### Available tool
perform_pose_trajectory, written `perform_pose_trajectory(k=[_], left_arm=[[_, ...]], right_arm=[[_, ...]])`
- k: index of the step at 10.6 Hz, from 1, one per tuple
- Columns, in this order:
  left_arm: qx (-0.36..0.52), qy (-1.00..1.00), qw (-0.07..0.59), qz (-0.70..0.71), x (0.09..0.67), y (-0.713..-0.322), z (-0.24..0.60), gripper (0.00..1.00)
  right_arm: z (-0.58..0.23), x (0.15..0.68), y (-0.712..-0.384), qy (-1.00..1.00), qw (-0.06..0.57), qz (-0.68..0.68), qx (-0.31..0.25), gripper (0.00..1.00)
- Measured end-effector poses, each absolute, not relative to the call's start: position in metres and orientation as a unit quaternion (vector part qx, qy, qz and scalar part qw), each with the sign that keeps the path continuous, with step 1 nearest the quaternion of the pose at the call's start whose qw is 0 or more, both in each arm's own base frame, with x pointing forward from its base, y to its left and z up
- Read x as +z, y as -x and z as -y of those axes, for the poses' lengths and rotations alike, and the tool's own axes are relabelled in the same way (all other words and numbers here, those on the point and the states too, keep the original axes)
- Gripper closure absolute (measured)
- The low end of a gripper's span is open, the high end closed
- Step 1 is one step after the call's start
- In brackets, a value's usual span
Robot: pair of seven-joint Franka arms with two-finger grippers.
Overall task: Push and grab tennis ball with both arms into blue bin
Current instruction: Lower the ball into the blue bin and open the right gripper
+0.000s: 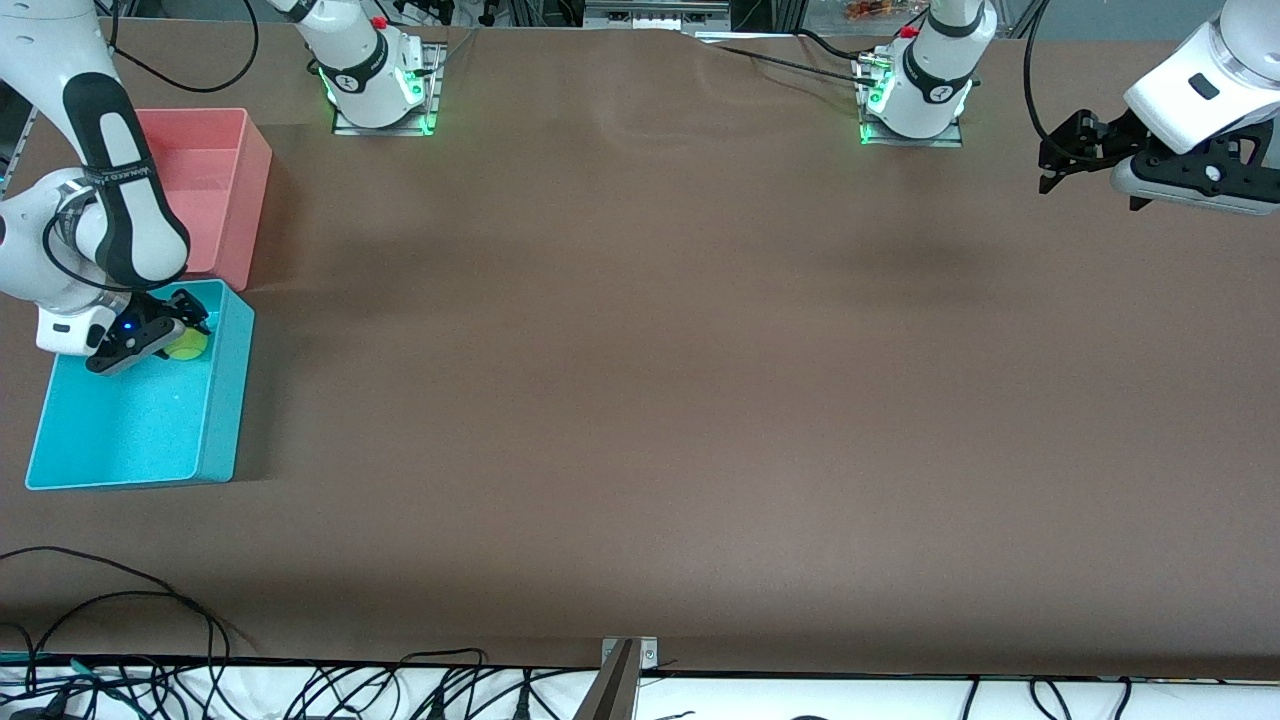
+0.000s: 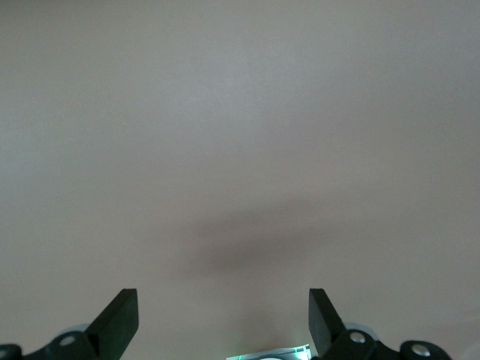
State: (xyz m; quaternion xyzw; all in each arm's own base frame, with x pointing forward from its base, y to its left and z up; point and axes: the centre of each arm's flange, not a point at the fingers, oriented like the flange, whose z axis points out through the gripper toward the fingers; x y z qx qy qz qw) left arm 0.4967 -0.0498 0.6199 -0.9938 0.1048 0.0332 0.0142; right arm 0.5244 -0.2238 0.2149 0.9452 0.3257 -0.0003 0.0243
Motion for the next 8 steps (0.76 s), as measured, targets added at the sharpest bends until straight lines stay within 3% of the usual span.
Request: perform_pose_trajectory(k=[2, 3, 8], left_arm=[[0.033, 0.994, 0.014, -0.106, 0.62, -0.497, 0.051, 0.0], [0.034, 0.994, 0.014, -0.106, 0.62, -0.497, 0.051, 0.0], [0.035, 0.995, 0.014, -0.089, 0.619, -0.497, 0.045, 0.0]], right_arm=[[0.224, 0.221, -0.528, -0.943, 0.025, -0.332, 0.003, 0.12], [0.223, 0.229, -0.529, -0.943, 0.02, -0.333, 0.005, 0.01], [0.191, 0.354, -0.568, -0.941, -0.041, -0.333, 0.042, 0.0]])
